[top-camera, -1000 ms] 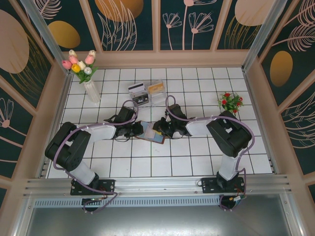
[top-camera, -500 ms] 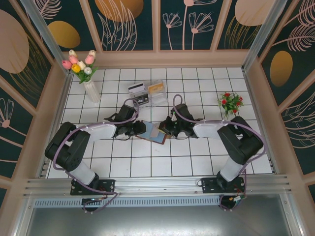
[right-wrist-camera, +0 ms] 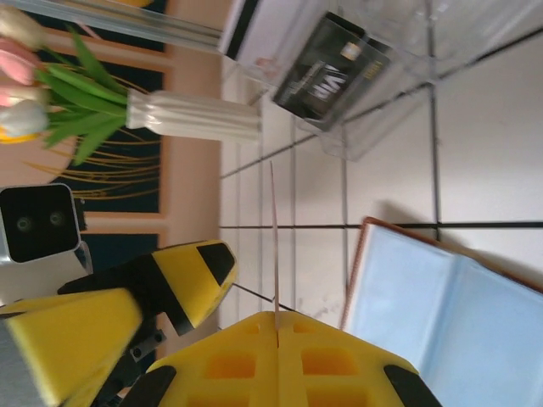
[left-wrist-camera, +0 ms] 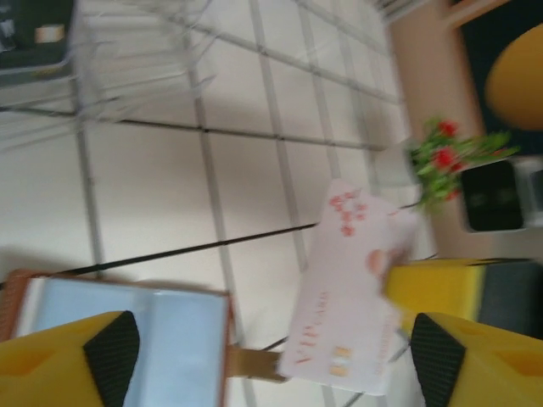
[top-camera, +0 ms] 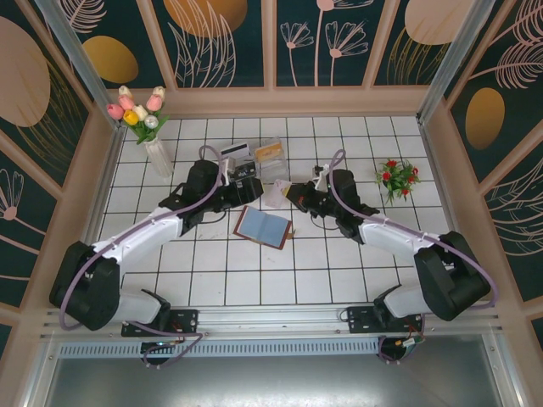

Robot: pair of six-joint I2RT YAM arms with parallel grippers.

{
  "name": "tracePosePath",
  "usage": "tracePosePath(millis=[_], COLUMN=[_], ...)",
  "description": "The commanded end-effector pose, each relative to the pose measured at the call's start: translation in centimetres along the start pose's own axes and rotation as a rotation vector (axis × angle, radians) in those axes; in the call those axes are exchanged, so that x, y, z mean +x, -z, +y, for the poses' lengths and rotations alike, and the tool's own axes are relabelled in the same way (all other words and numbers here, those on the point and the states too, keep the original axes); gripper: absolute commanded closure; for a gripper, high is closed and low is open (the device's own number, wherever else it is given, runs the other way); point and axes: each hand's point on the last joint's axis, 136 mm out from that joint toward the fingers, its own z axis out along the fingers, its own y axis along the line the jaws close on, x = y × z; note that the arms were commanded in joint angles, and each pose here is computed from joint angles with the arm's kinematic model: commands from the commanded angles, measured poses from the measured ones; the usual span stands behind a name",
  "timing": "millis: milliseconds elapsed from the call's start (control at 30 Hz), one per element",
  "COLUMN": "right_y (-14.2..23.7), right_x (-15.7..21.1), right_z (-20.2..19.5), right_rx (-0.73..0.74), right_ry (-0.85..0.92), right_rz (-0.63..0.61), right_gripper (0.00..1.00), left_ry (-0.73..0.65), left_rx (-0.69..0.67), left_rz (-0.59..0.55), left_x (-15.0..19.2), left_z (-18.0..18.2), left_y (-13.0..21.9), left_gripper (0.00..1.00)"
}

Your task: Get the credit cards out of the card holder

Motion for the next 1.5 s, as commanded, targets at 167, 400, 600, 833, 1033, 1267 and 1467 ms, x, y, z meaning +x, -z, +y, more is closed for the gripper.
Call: tracePosePath(millis=[167,400,600,833,1033,1267,1467], right_y=[2.0,2.8,2.9,3.0,3.1,3.3,4.2], right_x=[-1.6,-2.8,-2.5,-2.3,-2.1,-2.2,-3.4], right_z=[7.0,8.2,8.7,9.0,9.1,8.6,5.6], right_rx=[-0.337,-0.413,-0.439,-0.449,-0.454,-0.406,-0.186], right_ry=[0.002,-0.021,-0.022,-0.021,-0.014,0.009,0.056], right_rz=[-0.083,-0.098,-0.080,-0.064,-0.058,-0.071,-0.159], right_gripper=[1.00,1.00,1.00,1.00,1.00,0.88,0.25], left_ry=[0.143,0.252,0.247,0.223,0.206,0.066,-0.167], left_rx=[0.334,0.498,0.538,0.549,0.538,0.394,0.192], left_rz=[-0.028,-0.041,-0.015,-0.002,0.001,-0.016,-0.049], left_x=[-0.9,-1.6,-1.3,-1.2,-1.1,-1.9,-4.5], left_z=[-6.4,-8.6,-8.9,-9.1,-8.8,-7.8,-6.0], left_y=[2.5,3.5,3.2,2.9,2.5,1.7,2.1], left_gripper=[0.13,0.33,0.52,0.66,0.82,1.00,1.00])
